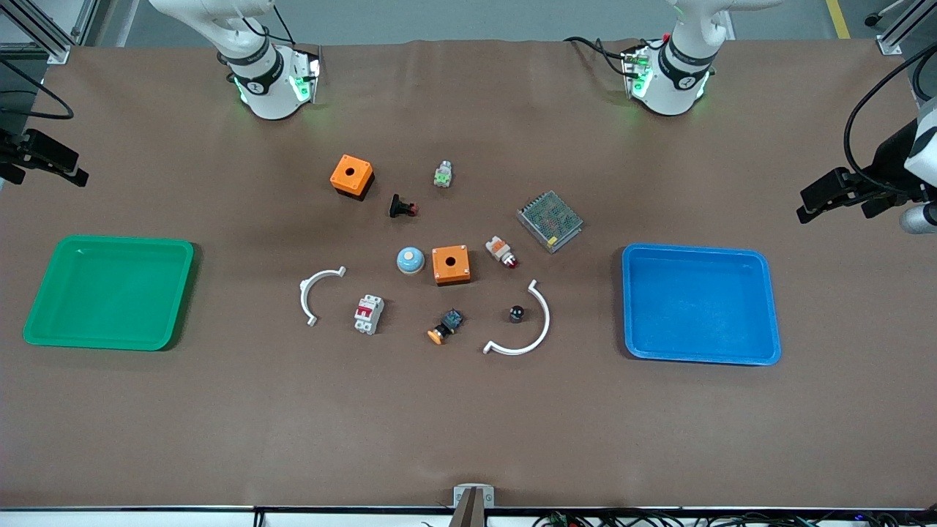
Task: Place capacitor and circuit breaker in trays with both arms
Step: 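Lower the right gripper onto the breaker while the left gripper reaches the capacitor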
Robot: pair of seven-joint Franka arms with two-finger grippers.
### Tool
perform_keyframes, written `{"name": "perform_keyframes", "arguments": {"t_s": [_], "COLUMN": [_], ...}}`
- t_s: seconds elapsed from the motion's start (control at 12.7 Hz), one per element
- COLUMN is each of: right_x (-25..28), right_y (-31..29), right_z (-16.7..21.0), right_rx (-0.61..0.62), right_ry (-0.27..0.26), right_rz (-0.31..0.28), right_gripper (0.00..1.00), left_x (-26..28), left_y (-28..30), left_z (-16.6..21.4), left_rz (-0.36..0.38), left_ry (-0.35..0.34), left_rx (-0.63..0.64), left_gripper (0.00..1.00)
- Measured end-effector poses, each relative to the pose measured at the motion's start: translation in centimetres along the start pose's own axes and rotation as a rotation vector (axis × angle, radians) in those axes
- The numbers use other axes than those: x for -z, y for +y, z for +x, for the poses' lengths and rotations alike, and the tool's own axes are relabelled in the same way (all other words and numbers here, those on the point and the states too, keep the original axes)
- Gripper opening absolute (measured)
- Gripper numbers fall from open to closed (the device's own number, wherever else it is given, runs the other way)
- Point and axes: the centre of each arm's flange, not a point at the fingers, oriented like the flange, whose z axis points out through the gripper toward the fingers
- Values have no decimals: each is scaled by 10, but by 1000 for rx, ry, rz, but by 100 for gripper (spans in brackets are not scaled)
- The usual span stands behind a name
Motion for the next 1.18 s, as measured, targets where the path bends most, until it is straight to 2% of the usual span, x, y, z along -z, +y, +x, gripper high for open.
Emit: {"name": "perform_keyframes", "arguments": {"t_s": [0.47, 0.71, 1.03, 1.18], "right_x": [1, -26, -119, -133], "right_y": [0, 0, -10, -47], "right_z": [0, 15, 69, 77], "right_rx": [0, -2, 13, -15], "right_ry": [0, -44, -145, -131], "right_rz": [0, -3, -16, -8], "right_gripper": [100, 100, 100, 100], "left_x": [-3, -31, -98, -135], "left_y": [-2, 4, 63, 110], "left_z": [0, 3, 12, 10], "left_rz": [2, 10, 22, 39], "left_ry": [-12, -91, -205, -253], "left_rx": [3, -6, -56, -56], "left_gripper": [100, 100, 100, 100]}}
